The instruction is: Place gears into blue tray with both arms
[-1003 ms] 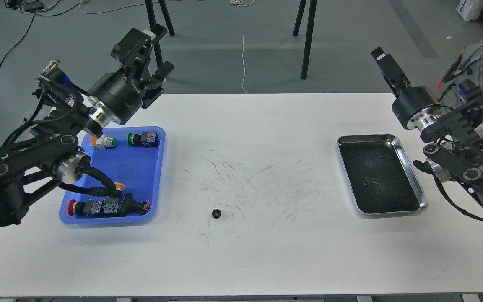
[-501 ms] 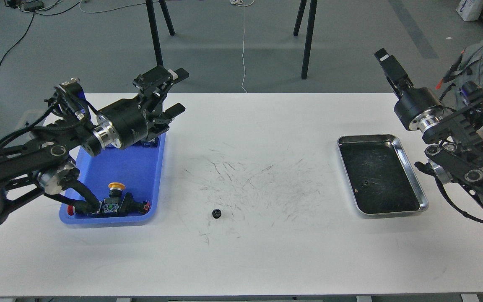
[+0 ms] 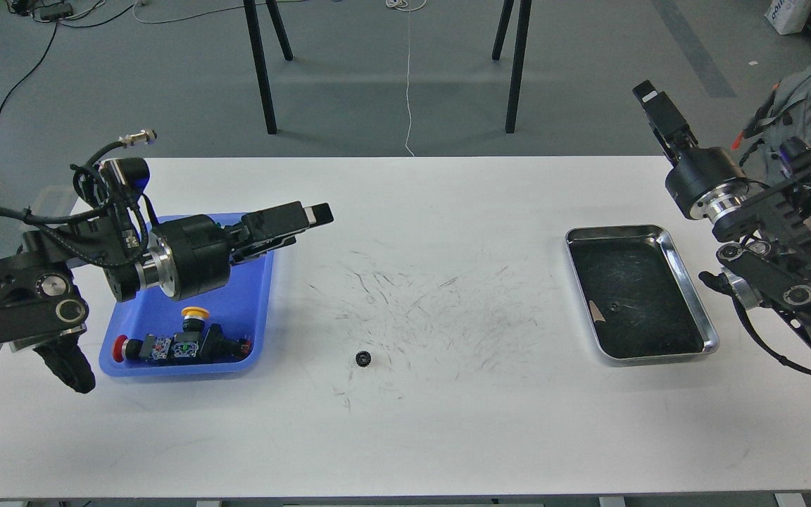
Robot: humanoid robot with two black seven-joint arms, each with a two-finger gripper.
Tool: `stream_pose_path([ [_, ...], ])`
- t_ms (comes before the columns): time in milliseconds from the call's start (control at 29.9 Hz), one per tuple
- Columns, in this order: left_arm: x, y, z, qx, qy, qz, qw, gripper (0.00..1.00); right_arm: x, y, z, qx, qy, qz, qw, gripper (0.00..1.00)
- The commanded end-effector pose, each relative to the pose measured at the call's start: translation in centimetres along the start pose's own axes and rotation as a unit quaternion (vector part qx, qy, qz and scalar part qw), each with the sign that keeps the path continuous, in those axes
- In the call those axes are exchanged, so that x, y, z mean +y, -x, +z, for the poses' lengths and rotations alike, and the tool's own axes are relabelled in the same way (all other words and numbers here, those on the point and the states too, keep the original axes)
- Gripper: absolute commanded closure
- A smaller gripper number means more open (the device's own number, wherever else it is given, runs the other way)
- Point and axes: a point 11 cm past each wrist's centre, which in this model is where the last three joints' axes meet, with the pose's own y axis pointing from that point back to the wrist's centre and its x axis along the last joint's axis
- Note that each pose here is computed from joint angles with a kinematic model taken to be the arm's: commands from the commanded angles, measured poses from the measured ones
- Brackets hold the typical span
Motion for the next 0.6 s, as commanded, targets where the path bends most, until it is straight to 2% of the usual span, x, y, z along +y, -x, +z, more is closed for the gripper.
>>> stream_pose_path([
  [0, 0.2, 1.8, -0.5, -0.033, -0.017, -0.036, 0.999, 0.0, 0.0, -0.3, 0.1, -0.003, 0.001, 0.007, 1.0, 0.07],
  [267, -1.1, 1.7, -0.2, -0.133, -0.007, -0.048, 0.99, 0.0, 0.5, -0.1, 0.7, -0.009, 0.007, 0.009, 1.0, 0.06],
  [401, -2.5, 0.3, -0.7, -0.18, -0.031, -0.056, 0.982, 0.0, 0.5, 0.0, 0.7, -0.01, 0.008, 0.009, 1.0, 0.06],
  [568, -2.9, 0.8, -1.7, -0.192, -0.044, -0.088, 0.976, 0.0, 0.5, 0.1, 0.7, -0.01, 0.009, 0.008, 1.0, 0.06],
])
